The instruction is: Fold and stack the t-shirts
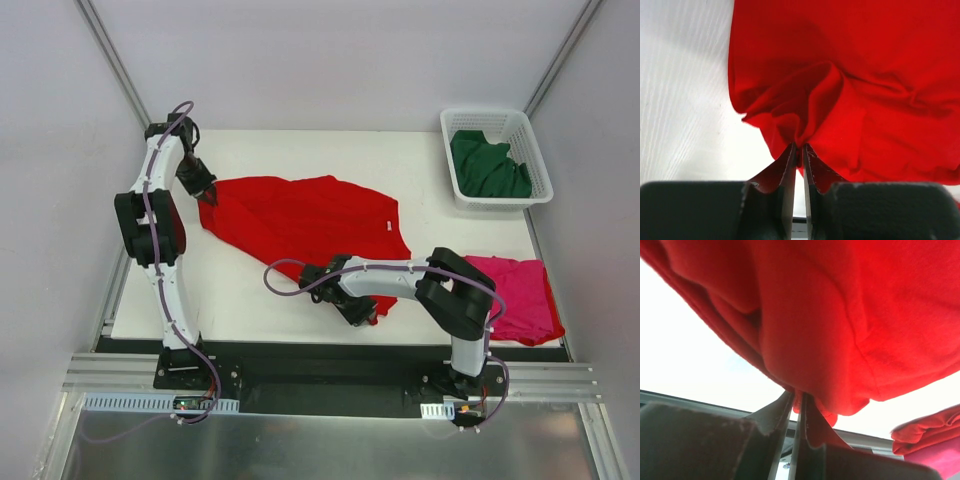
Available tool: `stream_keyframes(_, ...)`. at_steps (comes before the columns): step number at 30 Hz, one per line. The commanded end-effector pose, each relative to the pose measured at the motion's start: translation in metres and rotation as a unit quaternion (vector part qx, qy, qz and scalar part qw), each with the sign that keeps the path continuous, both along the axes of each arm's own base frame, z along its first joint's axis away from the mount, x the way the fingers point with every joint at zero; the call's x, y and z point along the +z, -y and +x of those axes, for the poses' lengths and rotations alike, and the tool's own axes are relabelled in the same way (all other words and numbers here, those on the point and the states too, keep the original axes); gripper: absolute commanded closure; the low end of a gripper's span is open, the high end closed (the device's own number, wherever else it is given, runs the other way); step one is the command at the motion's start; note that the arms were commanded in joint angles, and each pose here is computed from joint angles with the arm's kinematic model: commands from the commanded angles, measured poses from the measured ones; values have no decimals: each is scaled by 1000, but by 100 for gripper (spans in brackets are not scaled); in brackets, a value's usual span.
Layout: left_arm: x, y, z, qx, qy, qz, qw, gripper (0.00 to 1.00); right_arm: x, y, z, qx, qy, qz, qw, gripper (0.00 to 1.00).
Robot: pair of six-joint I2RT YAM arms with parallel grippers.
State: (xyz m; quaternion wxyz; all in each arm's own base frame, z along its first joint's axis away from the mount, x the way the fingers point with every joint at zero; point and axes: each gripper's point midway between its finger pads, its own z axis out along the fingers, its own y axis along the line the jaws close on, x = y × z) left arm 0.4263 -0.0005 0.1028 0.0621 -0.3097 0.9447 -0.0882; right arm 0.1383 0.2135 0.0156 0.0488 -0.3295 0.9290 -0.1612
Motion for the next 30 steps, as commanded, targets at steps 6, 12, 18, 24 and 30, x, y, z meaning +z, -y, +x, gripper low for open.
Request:
stream_keyframes(6,-9,2,28,-3,9,-9,1000,88,15,17,-5,0,-2,-18,1000,99)
stream_keyframes(12,-30,22,27,-33,-11,-17,999,66,13,17,-5,0,-6,-22,1000,99)
stream_keyframes(18,-11,-3,-22,-26,-28,64,997,21,13,12,-2,6,-8,-21,1000,99)
stream_keyframes(24,-8,-11,-62,4,-14,31,999,20,10,7,-2,14,-15,-23,1000,99)
stream_keyframes(30,-2,-22,-85,15,25,24,999,20,12,7,-1,17,-14,-22,1000,99)
